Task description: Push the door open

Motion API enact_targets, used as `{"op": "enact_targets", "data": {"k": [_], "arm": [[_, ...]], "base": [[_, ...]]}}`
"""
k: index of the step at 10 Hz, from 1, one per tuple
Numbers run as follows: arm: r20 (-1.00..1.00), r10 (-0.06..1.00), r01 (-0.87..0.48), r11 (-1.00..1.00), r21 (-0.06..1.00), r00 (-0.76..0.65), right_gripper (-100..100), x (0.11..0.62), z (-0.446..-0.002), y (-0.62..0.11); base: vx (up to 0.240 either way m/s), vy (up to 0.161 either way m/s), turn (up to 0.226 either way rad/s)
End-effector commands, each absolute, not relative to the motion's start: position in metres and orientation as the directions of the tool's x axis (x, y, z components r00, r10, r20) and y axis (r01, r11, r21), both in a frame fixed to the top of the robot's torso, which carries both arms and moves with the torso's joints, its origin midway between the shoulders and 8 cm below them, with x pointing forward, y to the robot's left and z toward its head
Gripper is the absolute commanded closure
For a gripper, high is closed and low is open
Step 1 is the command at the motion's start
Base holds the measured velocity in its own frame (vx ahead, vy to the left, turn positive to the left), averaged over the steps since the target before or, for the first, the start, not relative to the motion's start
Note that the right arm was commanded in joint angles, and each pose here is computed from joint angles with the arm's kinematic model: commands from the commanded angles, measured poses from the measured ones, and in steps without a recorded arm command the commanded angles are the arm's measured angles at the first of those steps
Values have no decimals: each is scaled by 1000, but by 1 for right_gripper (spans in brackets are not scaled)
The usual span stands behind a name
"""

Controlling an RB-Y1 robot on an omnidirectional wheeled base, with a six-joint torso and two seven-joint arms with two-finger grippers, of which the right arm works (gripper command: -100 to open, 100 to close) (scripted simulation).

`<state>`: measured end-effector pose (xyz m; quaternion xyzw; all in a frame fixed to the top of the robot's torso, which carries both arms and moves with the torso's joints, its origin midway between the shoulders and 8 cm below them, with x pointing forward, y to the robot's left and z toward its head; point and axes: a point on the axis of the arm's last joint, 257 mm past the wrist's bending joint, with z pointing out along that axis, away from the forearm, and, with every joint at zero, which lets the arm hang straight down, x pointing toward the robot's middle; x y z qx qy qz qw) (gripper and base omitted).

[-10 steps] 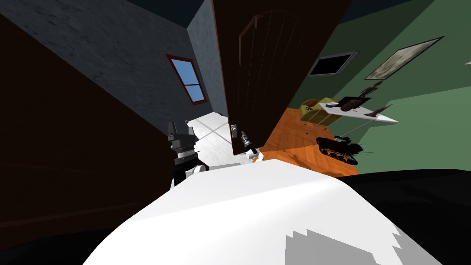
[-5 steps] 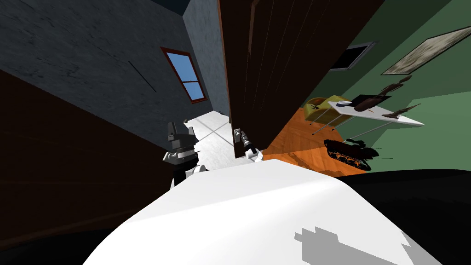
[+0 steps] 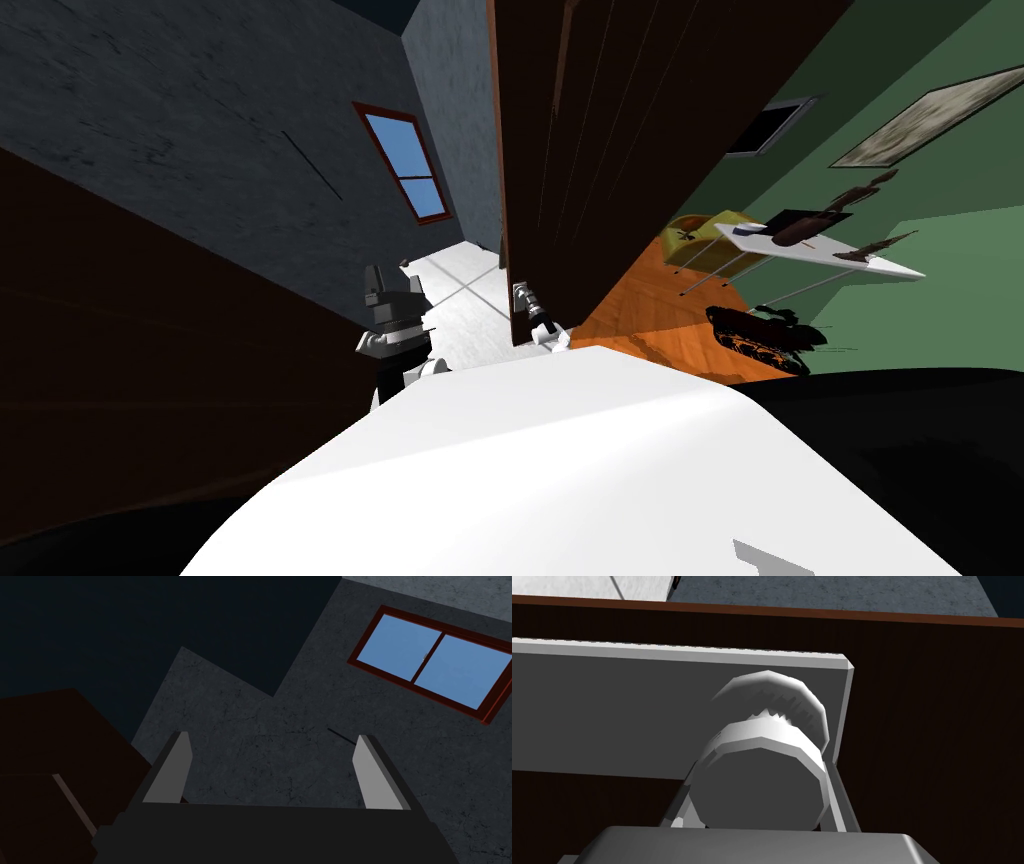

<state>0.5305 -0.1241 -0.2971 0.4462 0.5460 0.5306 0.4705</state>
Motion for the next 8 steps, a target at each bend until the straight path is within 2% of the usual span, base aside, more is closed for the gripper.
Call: {"op": "enact_targets", "data": {"k": [1, 3, 5, 7, 8], "arm": [[-41, 987, -10, 40, 999, -157, 100, 530, -298, -126], [-41, 987, -10, 40, 999, -157, 100, 530, -298, -126], [-70, 981, -8, 69, 998, -182, 100, 524, -303, -122], [-88, 974, -9, 88, 996, -210, 100, 517, -305, -114], [-98, 972, -5, 99, 995, -212, -100, 515, -307, -119]], "base": [[-15, -8, 2], [-4, 0, -2], [99, 10, -232], [182, -21, -302], [-13, -57, -28]]}}
